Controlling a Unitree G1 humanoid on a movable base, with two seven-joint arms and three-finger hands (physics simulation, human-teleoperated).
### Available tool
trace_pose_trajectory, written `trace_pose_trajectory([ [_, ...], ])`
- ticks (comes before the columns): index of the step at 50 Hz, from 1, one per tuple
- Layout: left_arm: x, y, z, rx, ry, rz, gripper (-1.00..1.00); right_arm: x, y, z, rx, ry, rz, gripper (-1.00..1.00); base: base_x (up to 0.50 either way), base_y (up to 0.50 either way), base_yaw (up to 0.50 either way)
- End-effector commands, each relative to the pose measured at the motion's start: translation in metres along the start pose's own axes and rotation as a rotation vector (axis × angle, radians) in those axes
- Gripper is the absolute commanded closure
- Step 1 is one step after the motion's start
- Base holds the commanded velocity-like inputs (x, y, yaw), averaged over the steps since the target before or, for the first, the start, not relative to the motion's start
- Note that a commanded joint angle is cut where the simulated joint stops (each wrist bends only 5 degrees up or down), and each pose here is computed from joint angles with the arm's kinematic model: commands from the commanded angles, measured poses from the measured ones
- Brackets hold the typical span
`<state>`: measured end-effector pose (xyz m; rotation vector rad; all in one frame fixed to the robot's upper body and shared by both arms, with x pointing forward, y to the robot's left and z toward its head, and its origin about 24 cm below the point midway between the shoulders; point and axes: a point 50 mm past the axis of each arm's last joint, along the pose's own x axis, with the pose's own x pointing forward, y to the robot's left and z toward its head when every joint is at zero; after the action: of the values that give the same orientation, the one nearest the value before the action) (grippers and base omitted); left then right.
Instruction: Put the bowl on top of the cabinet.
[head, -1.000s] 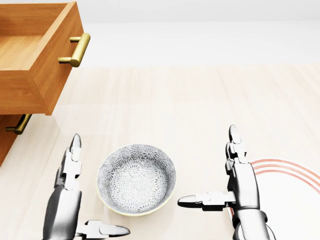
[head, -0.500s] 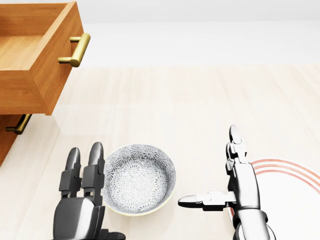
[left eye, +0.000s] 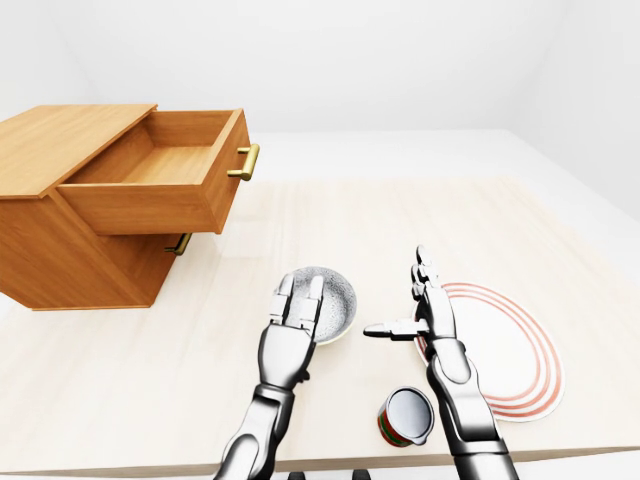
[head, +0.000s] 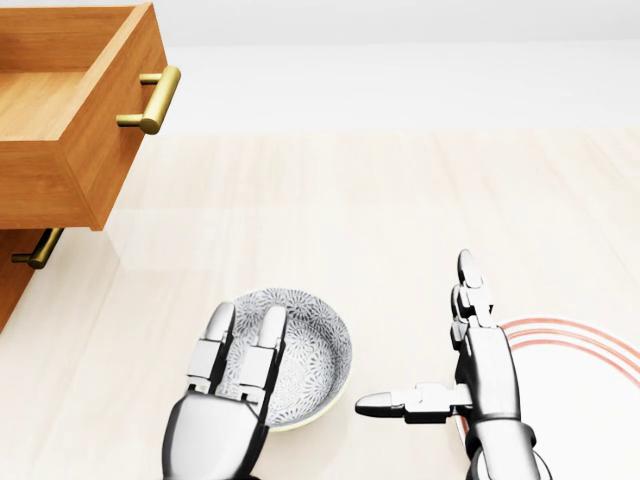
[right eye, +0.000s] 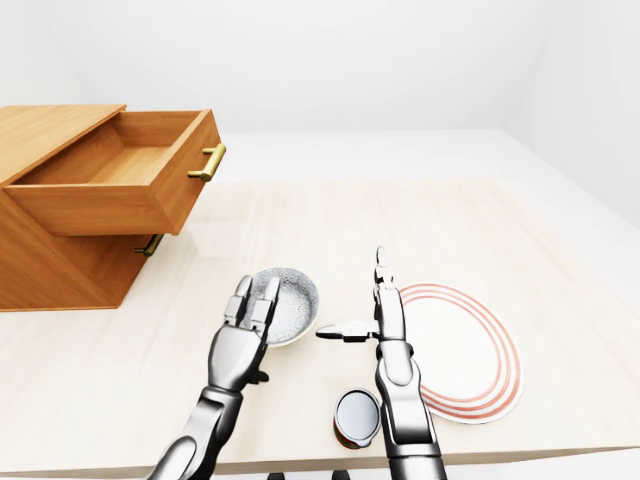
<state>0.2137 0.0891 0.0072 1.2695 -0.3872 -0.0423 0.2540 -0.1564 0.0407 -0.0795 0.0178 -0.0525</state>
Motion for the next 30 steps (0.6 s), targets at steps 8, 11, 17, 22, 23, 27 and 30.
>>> trace_pose_trajectory([
  [8,0.001,-0.017,-0.003,0.066,-0.034,-0.08,0.02,0.0,0.001,0.0,-0.002,-0.001,0.002,-1.0,0.0,0.0,0.0],
  [11,0.0,-0.016,-0.004,0.061,-0.027,-0.079,0.92,0.0,0.001,0.0,-0.002,-0.003,0.002,-1.0,0.0,0.0,0.0],
  [17,0.001,-0.012,-0.006,0.064,-0.021,-0.058,0.92,0.0,0.002,0.001,0.001,-0.008,0.009,-1.0,0.0,0.0,0.0],
  [22,0.0,-0.011,-0.007,0.067,-0.017,-0.056,0.93,0.0,0.002,0.001,0.001,-0.008,0.01,-1.0,0.0,0.0,0.0],
  [23,0.001,-0.011,-0.007,0.065,-0.015,-0.055,0.92,0.0,0.002,0.001,0.001,-0.008,0.011,-1.0,0.0,0.0,0.0],
  [27,0.001,-0.01,-0.008,0.065,-0.013,-0.051,0.92,0.0,0.003,0.001,0.002,-0.008,0.011,-1.0,0.0,0.0,0.0],
  [30,0.001,-0.007,-0.008,0.06,-0.01,-0.039,0.92,0.0,0.003,0.001,0.003,-0.008,0.012,-1.0,0.0,0.0,0.0],
])
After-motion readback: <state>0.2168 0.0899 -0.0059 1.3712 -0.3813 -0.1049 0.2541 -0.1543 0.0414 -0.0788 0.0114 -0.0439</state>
